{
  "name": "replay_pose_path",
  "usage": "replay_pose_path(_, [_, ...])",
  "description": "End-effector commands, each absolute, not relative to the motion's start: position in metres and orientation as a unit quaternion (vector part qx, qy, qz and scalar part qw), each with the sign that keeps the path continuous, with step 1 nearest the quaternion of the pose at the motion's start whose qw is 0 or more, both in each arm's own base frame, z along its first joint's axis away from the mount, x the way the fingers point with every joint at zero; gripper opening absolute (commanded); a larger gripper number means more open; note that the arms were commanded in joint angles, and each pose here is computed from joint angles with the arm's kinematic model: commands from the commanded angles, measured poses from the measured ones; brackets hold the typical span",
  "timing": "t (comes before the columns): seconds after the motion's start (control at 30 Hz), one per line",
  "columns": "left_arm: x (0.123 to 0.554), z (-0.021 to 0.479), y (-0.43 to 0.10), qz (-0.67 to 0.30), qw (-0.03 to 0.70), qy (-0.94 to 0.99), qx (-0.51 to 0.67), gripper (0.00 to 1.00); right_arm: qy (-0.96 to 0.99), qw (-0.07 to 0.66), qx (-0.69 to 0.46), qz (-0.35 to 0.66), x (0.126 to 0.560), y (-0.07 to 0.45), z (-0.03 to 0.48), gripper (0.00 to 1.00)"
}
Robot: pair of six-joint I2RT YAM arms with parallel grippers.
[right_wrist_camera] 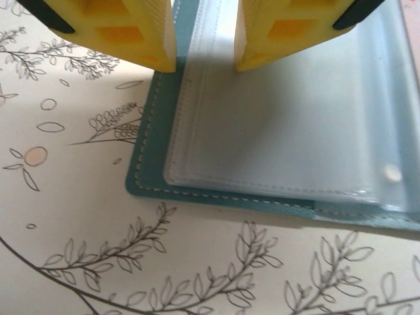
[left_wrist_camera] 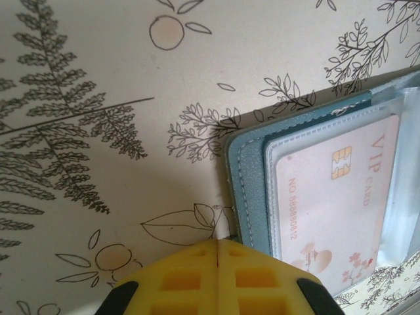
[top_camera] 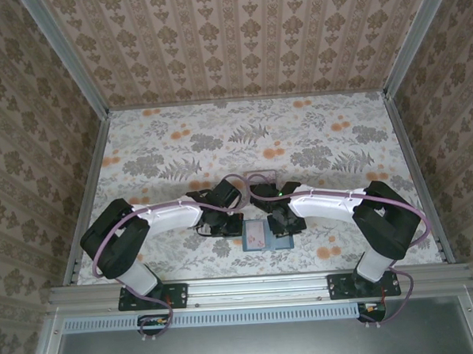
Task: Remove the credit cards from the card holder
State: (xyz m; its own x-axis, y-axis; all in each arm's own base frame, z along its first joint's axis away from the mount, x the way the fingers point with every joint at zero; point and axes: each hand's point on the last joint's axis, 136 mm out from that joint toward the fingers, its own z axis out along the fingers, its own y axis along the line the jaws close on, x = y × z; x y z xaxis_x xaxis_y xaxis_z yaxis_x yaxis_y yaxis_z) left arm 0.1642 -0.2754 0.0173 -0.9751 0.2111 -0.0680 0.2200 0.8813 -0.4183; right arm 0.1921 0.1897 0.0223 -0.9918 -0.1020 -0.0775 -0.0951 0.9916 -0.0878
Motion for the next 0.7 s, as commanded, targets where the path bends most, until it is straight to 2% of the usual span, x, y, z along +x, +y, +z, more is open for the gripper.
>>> replay_pose_path(0.0, [0.163,0.014,-0.263,-0.181,0.010,0.976,0.117,0.00,0.994,0.043,-0.049,-0.083,0.190,0.169,0.031,0.32])
replay_pose_path(0.33, [0.172,0.044,-0.277,-0.210,0.046,0.970,0.116,0.00,0.997,0.061,-0.047,-0.021,0.193,0.189,0.055,0.32])
replay_pose_path(0.67, [0.170,0.048,-0.300,-0.266,0.041,0.957,0.107,0.00,0.991,0.064,-0.038,0.115,0.198,0.241,0.068,0.24])
